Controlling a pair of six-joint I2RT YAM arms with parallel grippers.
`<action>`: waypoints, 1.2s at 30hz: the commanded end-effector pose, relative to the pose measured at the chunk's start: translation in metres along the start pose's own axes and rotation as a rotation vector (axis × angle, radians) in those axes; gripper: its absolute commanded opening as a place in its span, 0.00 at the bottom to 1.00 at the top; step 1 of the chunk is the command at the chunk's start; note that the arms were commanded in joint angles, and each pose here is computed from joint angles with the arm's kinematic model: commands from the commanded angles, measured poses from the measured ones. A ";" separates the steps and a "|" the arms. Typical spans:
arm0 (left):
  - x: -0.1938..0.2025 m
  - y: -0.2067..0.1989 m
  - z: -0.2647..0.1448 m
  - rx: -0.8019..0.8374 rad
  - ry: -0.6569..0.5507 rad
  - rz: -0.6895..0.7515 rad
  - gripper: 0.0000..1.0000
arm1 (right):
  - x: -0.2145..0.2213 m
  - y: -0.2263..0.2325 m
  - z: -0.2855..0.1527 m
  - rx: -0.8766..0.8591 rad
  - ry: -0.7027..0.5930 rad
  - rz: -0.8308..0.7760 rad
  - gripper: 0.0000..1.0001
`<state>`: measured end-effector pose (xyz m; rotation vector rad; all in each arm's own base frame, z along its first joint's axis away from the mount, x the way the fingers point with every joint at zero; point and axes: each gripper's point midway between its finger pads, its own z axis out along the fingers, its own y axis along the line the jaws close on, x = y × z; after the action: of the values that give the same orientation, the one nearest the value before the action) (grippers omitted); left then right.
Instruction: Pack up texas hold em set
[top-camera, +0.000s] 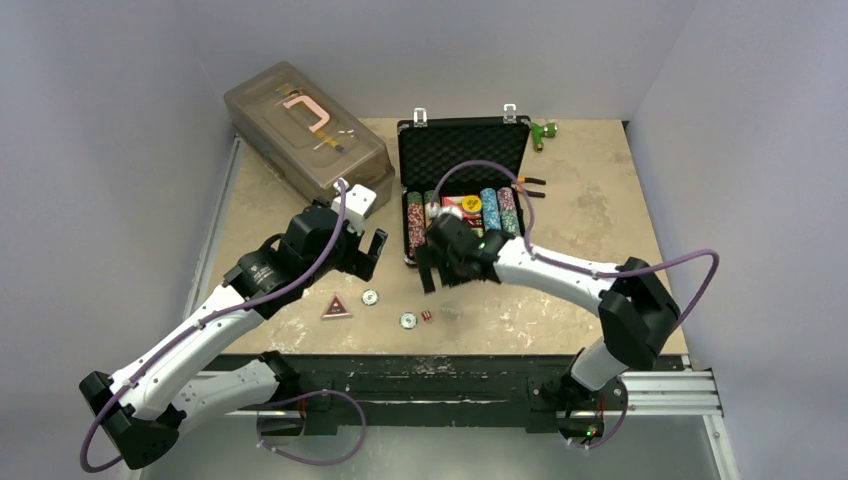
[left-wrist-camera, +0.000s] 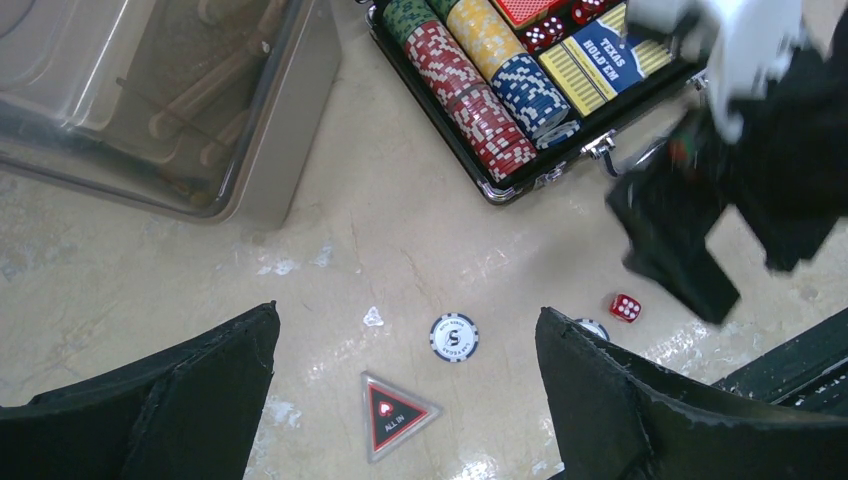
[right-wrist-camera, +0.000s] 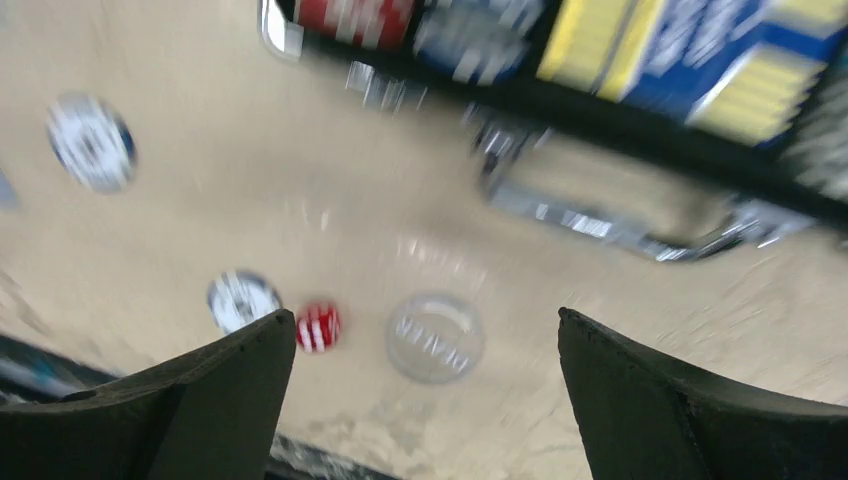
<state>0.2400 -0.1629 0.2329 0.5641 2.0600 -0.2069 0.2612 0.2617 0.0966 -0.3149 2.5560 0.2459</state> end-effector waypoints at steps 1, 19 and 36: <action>-0.014 0.001 -0.003 -0.009 -0.034 -0.002 0.95 | 0.074 0.015 -0.002 -0.012 0.113 -0.165 0.99; -0.006 0.007 0.006 -0.053 0.007 0.017 0.95 | 0.111 0.006 0.033 0.128 0.161 -0.186 0.72; -0.007 0.008 0.004 -0.054 0.002 0.016 0.95 | 0.108 0.003 0.045 0.183 0.157 -0.148 0.74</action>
<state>0.2458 -0.1577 0.2196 0.5613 2.1057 -0.1328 0.1868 0.2719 0.0146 -0.4923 2.6738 0.0585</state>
